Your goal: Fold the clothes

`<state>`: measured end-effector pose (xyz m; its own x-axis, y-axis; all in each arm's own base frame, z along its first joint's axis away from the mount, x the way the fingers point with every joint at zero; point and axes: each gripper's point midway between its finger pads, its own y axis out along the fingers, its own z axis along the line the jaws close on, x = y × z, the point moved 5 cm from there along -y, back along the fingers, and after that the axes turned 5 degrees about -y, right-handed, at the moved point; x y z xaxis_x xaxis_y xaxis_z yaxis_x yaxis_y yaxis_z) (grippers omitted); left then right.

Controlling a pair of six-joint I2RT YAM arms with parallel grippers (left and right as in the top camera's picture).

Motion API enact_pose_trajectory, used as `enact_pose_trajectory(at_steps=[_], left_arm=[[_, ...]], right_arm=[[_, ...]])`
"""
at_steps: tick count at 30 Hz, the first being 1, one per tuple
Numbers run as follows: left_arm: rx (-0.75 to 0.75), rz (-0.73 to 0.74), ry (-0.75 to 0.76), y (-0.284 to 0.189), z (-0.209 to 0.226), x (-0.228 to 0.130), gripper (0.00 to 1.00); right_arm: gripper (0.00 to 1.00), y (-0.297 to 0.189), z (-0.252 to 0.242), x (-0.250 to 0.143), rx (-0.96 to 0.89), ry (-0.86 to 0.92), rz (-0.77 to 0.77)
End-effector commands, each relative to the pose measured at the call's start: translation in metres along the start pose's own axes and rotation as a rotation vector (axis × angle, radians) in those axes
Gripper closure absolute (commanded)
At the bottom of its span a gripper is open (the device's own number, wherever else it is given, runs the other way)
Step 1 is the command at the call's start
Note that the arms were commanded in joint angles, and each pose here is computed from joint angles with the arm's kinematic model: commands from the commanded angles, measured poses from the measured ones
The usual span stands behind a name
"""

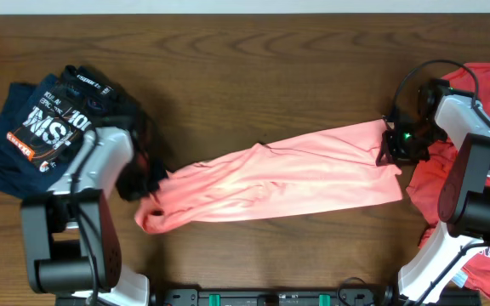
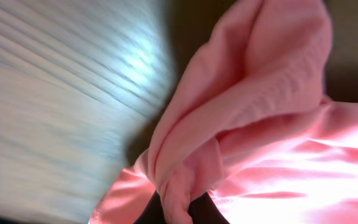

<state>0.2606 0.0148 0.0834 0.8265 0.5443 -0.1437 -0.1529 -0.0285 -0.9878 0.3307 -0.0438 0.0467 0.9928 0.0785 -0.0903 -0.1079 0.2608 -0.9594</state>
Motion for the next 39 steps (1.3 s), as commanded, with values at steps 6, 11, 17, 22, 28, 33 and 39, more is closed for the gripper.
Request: enact_pose_trajectory(at_steps=[6,11,17,22,28,33,39], left_arm=[[0.002,-0.107,-0.003,-0.052,0.014,0.034,0.94],[-0.010,-0.091,0.019,-0.052,0.007,0.028,0.94],[0.034,-0.108,0.057,-0.052,0.002,0.025,0.94],[0.162,-0.153,0.016,-0.049,0.019,0.029,0.94],[0.195,-0.104,-0.031,-0.027,0.028,0.018,0.93],[0.203,-0.088,-0.029,-0.005,0.032,0.011,0.85],[0.197,-0.099,-0.030,0.018,0.034,0.007,0.53]], right_arm=[[0.01,0.005,-0.003,0.000,-0.043,0.028,0.018],[0.01,0.004,-0.013,-0.003,-0.100,0.087,0.029],[0.01,0.003,-0.015,-0.004,-0.097,0.094,0.030],[0.01,0.003,-0.015,-0.004,-0.097,0.093,0.030],[0.01,0.003,-0.014,-0.005,-0.096,0.094,0.034],[0.01,0.003,-0.014,-0.005,-0.096,0.094,0.034],[0.01,0.003,-0.014,-0.005,-0.096,0.094,0.034]])
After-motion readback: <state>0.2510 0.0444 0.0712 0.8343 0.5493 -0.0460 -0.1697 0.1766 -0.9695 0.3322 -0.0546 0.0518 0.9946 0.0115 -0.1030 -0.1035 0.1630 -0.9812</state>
